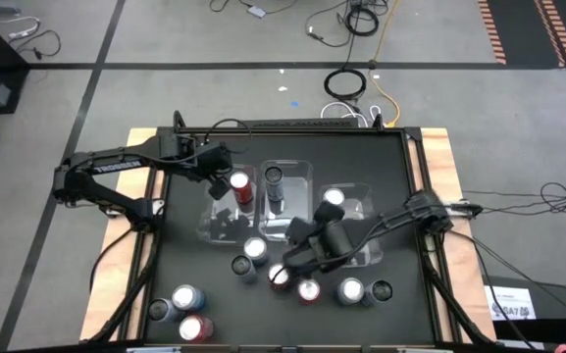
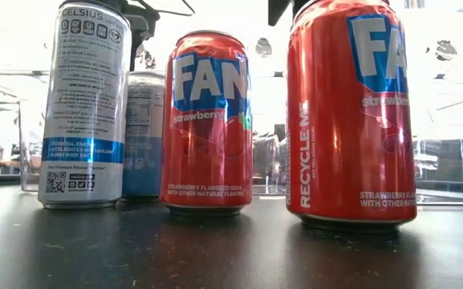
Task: Sort soda cans
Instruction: Adjust the middle right transparent bin on the table
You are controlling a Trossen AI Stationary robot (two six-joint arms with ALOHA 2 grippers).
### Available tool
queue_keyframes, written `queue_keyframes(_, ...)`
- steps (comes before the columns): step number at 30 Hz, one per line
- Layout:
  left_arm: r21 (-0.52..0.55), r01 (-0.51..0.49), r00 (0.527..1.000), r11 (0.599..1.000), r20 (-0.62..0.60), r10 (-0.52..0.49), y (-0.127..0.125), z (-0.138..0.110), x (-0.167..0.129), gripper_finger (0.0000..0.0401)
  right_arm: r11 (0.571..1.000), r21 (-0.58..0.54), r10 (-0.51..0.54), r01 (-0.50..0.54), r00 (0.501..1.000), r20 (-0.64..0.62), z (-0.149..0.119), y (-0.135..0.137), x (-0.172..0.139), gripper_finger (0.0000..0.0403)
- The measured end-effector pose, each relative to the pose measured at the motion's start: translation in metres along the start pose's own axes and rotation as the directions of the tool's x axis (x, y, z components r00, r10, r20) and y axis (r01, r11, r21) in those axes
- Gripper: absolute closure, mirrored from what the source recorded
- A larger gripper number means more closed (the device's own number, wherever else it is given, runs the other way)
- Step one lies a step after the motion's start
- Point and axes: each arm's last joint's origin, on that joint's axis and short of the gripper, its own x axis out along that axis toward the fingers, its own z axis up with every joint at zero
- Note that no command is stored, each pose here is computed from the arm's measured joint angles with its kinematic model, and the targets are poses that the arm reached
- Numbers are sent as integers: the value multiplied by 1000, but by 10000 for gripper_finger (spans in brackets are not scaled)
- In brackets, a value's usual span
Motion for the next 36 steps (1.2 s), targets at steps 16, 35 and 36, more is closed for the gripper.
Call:
queue_keyframes(16,-53,56,994,997,98,-50,-5,10,-1,8,967,249,19,-46,994,111,-63,-154,15,57)
queue_keyframes(35,-77,106,975,991,203,-89,-9,20,-2,8,951,197,252,-240,967,-36,-75,-269,94,57)
queue_keyframes(36,-79,110,974,991,209,-91,-10,21,-3,8,951,181,260,-250,965,-35,-75,-272,94,57)
